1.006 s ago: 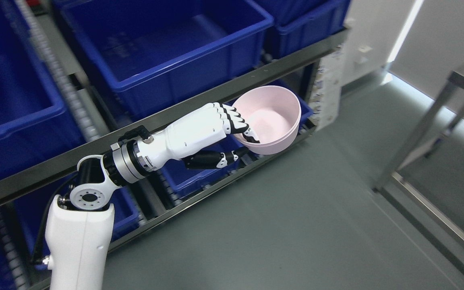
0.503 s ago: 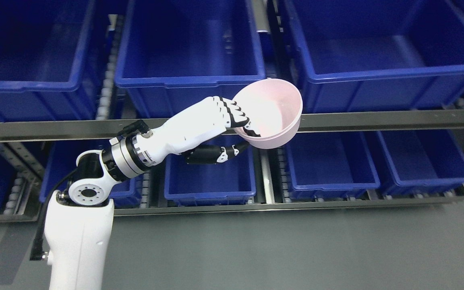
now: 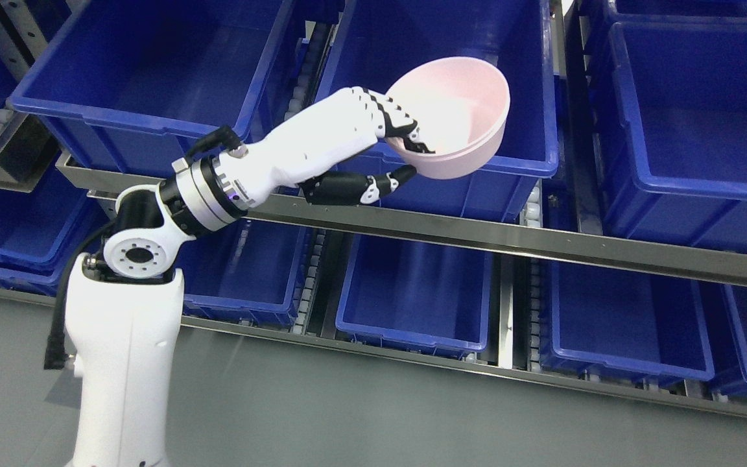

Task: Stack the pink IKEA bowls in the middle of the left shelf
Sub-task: 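Carry the stacked bowls toward the blue bin shelf while turning, then lower the stacked bowls into the middle blue bin and release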

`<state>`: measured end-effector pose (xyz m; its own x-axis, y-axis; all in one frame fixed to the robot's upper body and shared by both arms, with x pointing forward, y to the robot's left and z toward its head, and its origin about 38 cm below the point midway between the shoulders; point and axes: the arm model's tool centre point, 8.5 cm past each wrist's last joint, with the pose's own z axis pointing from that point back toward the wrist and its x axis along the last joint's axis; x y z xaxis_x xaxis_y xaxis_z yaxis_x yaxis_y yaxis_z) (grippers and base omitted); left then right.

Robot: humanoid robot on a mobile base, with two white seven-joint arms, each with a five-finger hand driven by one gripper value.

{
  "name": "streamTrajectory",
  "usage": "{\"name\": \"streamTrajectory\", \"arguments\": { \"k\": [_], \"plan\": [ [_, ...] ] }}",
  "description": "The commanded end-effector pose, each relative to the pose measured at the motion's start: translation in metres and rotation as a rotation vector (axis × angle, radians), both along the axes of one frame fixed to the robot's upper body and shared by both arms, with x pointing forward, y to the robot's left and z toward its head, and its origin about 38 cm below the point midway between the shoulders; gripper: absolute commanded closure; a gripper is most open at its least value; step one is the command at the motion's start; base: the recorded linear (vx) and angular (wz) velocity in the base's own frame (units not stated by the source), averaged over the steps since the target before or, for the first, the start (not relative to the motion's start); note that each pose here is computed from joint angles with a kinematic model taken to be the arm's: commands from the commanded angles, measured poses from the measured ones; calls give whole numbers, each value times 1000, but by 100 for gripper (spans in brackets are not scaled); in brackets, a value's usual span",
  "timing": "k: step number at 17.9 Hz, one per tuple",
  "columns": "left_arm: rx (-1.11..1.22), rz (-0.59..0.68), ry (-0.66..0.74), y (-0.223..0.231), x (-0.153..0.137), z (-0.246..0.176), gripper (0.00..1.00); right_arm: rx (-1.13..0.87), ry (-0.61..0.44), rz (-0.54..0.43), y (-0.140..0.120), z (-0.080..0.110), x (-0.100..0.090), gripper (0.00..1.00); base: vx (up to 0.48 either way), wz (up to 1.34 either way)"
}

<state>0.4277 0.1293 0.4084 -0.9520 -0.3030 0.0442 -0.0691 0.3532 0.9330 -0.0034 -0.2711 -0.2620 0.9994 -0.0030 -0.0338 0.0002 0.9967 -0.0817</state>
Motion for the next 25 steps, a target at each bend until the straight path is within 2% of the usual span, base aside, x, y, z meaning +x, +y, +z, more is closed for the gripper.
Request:
{"name": "streamTrajectory", "arguments": {
  "k": [1,5,8,10,13,15,20,25],
  "plan": [
    [47,146,-15,8,18,42,96,-17,-4,-10,-11,1,-7,0,149,135],
    [48,270,61,44,36,37,96,-17,-4,-10,-11,1,-7,0,179,-95],
    [75,260,74,33,47,45,96,-17,-6,-10,-11,1,-7,0,149,-199],
    [129,273,134,24,65,30,96,-17,-4,-10,-11,1,-7,0,128,-184],
    [142,318,217,41,86,12,96,-17,-4,-10,-11,1,-7,0,93,-122],
    [153,318,237,41,87,2,95,-17,-4,-10,-11,1,-7,0,79,-98],
    [209,301,357,33,95,-55,94,-17,-6,-11,-11,1,-7,0,48,-87],
    [189,259,376,12,93,-64,74,-17,-6,-10,-11,1,-7,0,20,-37]
  ]
}}
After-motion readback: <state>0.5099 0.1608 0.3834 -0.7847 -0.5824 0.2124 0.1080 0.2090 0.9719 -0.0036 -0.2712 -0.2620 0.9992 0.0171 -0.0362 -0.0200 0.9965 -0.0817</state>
